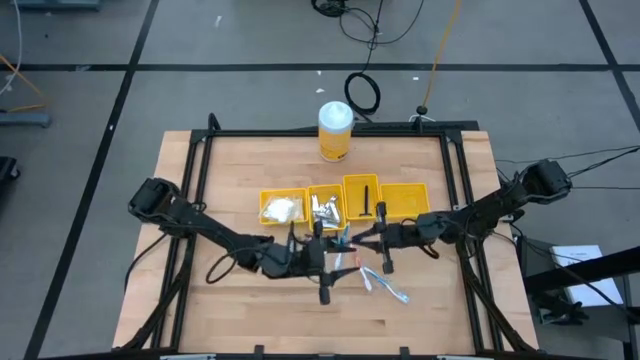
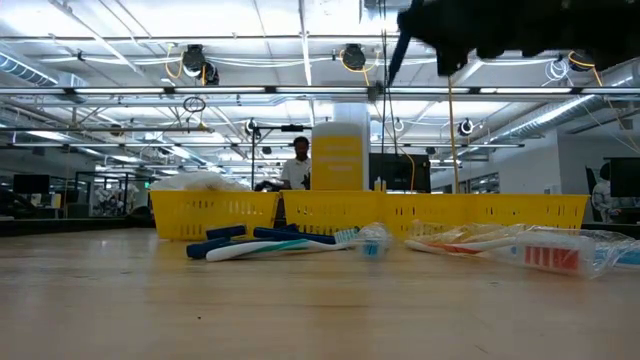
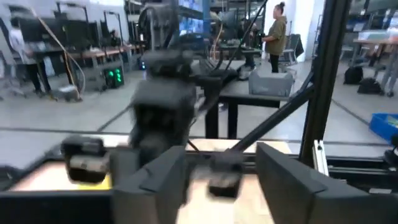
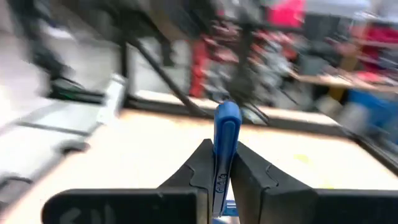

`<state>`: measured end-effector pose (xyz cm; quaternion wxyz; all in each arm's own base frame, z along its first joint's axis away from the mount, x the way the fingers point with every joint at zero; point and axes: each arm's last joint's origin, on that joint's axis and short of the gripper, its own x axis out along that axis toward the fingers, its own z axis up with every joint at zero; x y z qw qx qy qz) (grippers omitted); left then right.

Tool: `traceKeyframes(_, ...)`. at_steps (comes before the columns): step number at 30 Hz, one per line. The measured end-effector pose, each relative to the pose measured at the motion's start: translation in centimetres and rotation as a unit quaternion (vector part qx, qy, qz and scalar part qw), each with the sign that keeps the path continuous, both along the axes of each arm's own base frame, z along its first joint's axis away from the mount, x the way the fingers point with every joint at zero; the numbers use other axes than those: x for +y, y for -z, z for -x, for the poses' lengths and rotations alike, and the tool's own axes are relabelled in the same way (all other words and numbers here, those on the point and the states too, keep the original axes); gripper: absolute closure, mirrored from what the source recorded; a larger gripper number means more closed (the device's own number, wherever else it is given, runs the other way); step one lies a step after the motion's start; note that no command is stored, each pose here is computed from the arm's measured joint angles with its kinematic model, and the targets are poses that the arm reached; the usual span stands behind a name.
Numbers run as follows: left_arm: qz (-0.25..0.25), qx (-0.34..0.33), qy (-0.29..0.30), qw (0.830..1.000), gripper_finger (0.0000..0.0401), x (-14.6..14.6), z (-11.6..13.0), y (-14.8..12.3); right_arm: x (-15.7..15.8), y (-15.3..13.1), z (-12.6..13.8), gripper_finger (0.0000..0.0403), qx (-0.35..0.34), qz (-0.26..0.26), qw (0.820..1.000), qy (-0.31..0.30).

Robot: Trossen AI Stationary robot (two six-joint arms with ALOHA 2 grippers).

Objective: Pick & Place Travel size toiletries
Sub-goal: Put the blue razor into the middle right yellow bin

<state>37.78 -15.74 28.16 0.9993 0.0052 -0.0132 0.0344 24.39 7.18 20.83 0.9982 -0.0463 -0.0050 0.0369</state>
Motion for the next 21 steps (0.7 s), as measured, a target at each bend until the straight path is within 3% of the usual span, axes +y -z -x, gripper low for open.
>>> traceKeyframes(4,-0.035,0.049,-0.031,0.998,0.0164,-1.4,0.6,-0.8,-1.2,1.3,0.0,0.038,0.065,0.027,0.991,0.116)
traceKeyframes(10,-0.041,0.143,-0.11,0.983,0.0148,-2.9,2.2,1.1,-3.2,2.8,0.4,0.038,0.13,0.056,0.946,0.29)
traceKeyframes(14,0.006,0.197,-0.129,0.972,0.0156,-2.9,3.2,3.2,-4.3,2.9,0.4,0.0378,0.132,0.039,0.932,0.335)
traceKeyframes(21,0.079,0.227,-0.145,0.96,0.0171,-2.5,4.0,5.4,-6.4,3.6,0.7,0.0359,0.13,-0.005,0.916,0.38)
